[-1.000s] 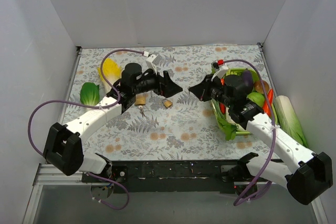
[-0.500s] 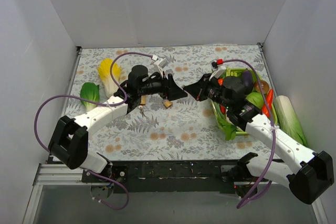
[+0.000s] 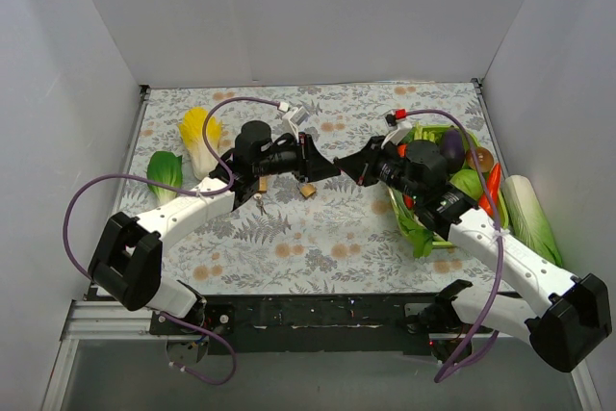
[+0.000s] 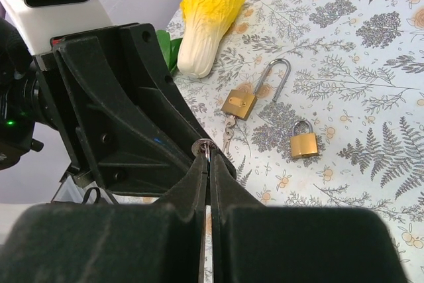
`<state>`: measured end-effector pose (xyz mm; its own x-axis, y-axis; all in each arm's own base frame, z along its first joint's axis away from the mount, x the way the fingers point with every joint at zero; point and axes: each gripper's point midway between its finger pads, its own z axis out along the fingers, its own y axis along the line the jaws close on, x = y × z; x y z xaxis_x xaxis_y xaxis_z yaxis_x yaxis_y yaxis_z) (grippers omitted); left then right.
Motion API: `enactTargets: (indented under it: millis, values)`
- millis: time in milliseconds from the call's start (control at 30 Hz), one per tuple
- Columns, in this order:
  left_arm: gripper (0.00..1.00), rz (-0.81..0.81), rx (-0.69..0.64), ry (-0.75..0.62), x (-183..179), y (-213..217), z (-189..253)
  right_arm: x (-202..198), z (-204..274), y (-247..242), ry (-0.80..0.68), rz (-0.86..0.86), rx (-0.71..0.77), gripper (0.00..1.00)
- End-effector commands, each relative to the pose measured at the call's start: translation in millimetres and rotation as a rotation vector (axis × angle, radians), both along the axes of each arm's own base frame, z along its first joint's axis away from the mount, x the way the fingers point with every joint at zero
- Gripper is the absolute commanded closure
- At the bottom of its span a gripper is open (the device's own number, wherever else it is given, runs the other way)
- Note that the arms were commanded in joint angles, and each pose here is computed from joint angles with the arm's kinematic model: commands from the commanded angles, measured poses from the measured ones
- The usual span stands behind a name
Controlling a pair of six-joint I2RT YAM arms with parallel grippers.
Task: Unlock with the key
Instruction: Pick up the key from the center of the board.
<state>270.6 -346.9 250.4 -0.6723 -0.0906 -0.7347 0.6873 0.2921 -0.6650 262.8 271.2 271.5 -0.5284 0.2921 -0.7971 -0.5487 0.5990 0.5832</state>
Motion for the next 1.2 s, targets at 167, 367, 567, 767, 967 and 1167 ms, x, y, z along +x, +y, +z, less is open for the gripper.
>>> enactTargets:
  millis: [167, 367, 567, 767, 967, 1167]
  values:
    - [1.00, 0.052, 0.016, -0.004, 6.1, 4.5, -3.5, -0.2, 20.6, 4.0, -0.081, 0.010, 0.025, 0.99]
    - [1.00, 0.039, 0.033, 0.013, 1.2, 6.3, -5.6, -0.4, 17.5, -6.6, -0.238, 0.040, -0.132, 0.99]
    - [1.00, -0.061, 0.094, 0.072, -12.6, 3.8, -21.0, 1.7, -2.3, -10.7, -0.329, 0.113, -0.320, 0.99]
    - [1.00, -0.118, 0.138, 0.103, -28.3, 9.8, -26.7, 4.5, -15.3, -17.7, -0.382, 0.175, -0.486, 0.98]
    - [1.00, -0.172, 0.212, 0.174, -46.4, 19.5, -42.9, -0.6, -17.1, -23.1, -0.369, 0.200, -0.530, 0.81]
    - [1.00, -0.199, 0.246, 0.225, -65.6, 30.5, -54.7, -30.4, -14.6, -15.3, -0.353, 0.319, -0.453, 0.49]
